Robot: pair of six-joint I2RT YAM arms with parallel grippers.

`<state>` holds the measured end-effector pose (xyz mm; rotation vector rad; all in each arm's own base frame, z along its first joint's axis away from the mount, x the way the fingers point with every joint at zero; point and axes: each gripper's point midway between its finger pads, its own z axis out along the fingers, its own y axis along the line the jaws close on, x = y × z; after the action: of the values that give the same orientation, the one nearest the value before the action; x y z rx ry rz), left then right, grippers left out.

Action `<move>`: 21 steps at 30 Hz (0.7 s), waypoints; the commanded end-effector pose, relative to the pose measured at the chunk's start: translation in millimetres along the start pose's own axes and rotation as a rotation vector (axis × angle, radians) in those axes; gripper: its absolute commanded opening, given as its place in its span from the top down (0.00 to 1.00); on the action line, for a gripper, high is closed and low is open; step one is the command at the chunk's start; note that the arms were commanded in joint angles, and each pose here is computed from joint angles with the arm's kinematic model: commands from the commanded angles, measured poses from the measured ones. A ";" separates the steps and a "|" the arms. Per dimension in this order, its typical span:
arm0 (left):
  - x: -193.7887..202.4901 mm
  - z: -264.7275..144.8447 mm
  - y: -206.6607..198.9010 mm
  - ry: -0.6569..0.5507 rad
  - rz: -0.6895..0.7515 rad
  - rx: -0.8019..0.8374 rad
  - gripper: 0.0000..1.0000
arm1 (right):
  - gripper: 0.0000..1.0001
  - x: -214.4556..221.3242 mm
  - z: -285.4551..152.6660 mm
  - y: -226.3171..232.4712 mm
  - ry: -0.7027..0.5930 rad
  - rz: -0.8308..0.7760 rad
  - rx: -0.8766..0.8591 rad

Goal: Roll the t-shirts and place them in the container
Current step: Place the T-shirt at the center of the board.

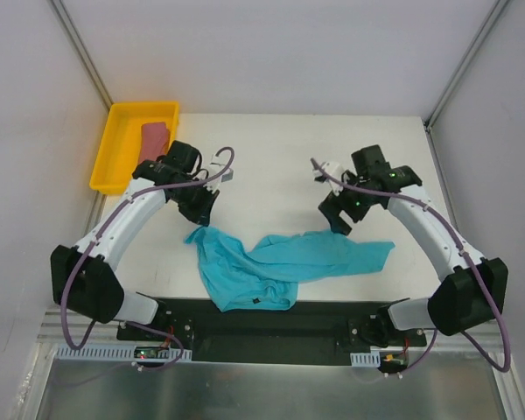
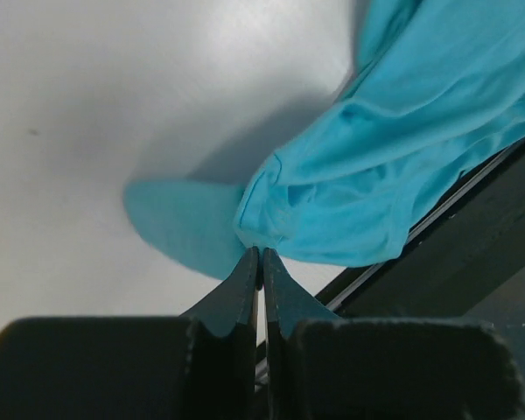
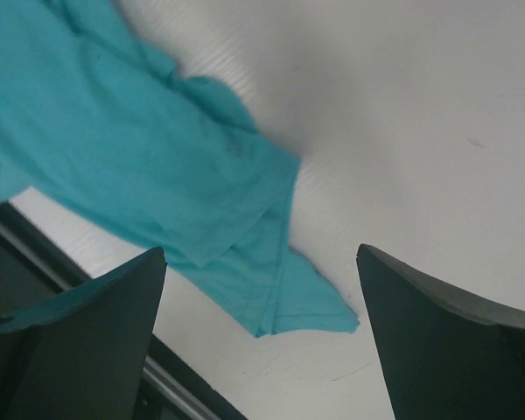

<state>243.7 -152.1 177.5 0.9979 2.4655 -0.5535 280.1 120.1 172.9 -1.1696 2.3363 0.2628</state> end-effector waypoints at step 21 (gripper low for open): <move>-136.8 57.5 104.8 -0.168 -0.187 0.022 1.00 | 0.16 15.9 59.3 42.6 0.169 -0.245 -0.156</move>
<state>343.8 -145.1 133.0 0.7121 2.6381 -0.5558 238.1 160.7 100.4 -1.7316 2.2688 0.3142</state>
